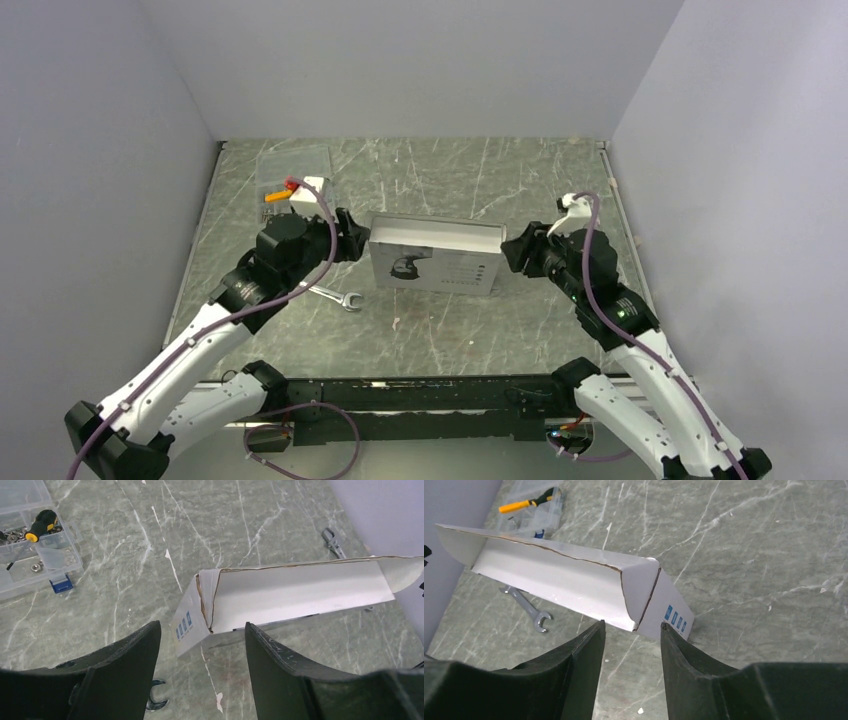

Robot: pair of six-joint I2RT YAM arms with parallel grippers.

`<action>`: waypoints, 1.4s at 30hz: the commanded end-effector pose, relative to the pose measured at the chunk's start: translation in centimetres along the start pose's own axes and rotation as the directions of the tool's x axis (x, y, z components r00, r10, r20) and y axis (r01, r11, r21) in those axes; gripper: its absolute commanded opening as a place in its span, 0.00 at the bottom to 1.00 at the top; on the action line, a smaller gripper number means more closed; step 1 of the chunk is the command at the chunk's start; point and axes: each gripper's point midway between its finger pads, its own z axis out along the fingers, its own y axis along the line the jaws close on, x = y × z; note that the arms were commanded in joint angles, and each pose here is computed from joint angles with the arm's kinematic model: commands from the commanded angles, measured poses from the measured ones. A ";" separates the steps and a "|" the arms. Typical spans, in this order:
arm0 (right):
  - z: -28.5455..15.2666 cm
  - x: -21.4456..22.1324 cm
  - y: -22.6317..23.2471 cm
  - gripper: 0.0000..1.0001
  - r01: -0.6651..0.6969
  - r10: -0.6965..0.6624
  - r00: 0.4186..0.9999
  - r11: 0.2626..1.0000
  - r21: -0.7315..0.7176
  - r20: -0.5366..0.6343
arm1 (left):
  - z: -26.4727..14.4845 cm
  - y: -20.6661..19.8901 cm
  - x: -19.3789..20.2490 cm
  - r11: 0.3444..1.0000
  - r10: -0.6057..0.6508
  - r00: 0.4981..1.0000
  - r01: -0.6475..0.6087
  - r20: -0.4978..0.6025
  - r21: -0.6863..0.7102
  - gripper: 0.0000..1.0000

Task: Sort the hair-cutting tools
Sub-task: Close the storage box at the center of the board.

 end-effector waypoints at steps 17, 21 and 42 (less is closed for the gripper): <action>2.3 -2.5 0.5 0.40 0.006 -0.007 0.998 1.000 0.009 0.059 | 3.8 -0.2 -2.6 0.997 0.035 0.999 -0.033 0.028 -0.063 0.56; 2.5 -2.6 0.6 0.38 0.005 -0.005 0.998 1.000 0.009 0.061 | 4.1 -0.2 -2.7 0.997 0.044 0.999 -0.042 0.021 -0.066 0.55; 2.6 -1.8 0.5 0.00 0.006 -0.006 0.997 1.000 -0.010 0.078 | 4.8 -1.6 -1.2 1.000 0.023 0.999 -0.023 -0.033 0.011 0.00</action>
